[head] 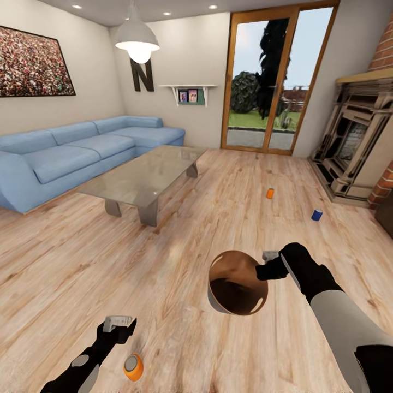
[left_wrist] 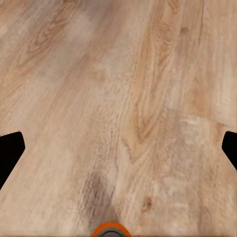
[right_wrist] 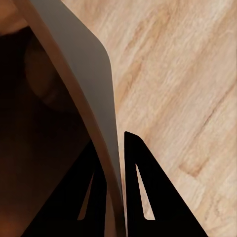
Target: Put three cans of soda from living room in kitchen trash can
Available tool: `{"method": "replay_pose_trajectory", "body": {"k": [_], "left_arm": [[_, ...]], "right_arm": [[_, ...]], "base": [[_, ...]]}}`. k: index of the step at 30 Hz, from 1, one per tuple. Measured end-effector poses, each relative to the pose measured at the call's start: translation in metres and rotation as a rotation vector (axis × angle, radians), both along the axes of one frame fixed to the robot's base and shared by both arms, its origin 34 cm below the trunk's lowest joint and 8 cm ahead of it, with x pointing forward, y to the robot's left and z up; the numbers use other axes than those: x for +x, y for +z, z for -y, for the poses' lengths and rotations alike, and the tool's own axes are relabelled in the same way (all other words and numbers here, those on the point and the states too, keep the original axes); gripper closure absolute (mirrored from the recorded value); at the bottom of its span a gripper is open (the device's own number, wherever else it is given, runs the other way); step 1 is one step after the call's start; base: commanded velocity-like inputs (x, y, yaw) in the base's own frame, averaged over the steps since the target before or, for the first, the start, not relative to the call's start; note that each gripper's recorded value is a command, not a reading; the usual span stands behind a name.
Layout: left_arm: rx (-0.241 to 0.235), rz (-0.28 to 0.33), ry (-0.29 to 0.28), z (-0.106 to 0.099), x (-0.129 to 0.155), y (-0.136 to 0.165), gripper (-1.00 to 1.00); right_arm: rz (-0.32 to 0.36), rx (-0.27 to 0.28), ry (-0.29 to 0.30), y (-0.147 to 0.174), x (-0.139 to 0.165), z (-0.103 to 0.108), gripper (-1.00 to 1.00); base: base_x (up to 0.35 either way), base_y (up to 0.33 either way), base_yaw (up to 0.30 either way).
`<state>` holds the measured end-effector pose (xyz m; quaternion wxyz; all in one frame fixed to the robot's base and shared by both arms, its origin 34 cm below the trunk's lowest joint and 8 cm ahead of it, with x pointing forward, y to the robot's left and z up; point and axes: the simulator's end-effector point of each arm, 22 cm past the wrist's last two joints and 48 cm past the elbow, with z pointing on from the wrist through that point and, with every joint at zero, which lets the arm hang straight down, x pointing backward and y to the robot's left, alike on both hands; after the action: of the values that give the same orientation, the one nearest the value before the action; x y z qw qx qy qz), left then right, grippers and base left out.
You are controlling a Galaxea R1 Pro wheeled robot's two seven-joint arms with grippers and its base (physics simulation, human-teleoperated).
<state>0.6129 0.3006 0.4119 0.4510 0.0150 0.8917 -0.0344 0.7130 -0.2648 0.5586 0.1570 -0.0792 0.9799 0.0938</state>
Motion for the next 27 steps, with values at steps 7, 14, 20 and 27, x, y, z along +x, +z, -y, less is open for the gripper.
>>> {"method": "replay_pose_trajectory", "body": {"k": [7,14,20,27], "left_arm": [[0.0,-0.011,0.0,0.0,-0.006,-0.02,-1.0],[0.0,-0.021,0.0,0.0,-0.011,-0.04,-1.0],[0.0,-0.031,-0.001,0.0,-0.017,-0.058,-1.0],[0.0,-0.042,-0.002,0.0,-0.023,-0.078,-1.0]], "right_arm": [[-0.01,-0.002,0.0,-0.021,-0.004,0.0,1.0],[-0.021,-0.002,0.001,-0.042,-0.008,0.0,1.0],[-0.03,-0.002,0.0,-0.061,-0.012,0.0,1.0],[-0.039,-0.001,0.001,-0.082,-0.016,0.0,1.0]], "base": [[0.0,0.0,0.0],[0.0,0.0,0.0],[0.0,0.0,0.0],[0.0,0.0,0.0]]}}
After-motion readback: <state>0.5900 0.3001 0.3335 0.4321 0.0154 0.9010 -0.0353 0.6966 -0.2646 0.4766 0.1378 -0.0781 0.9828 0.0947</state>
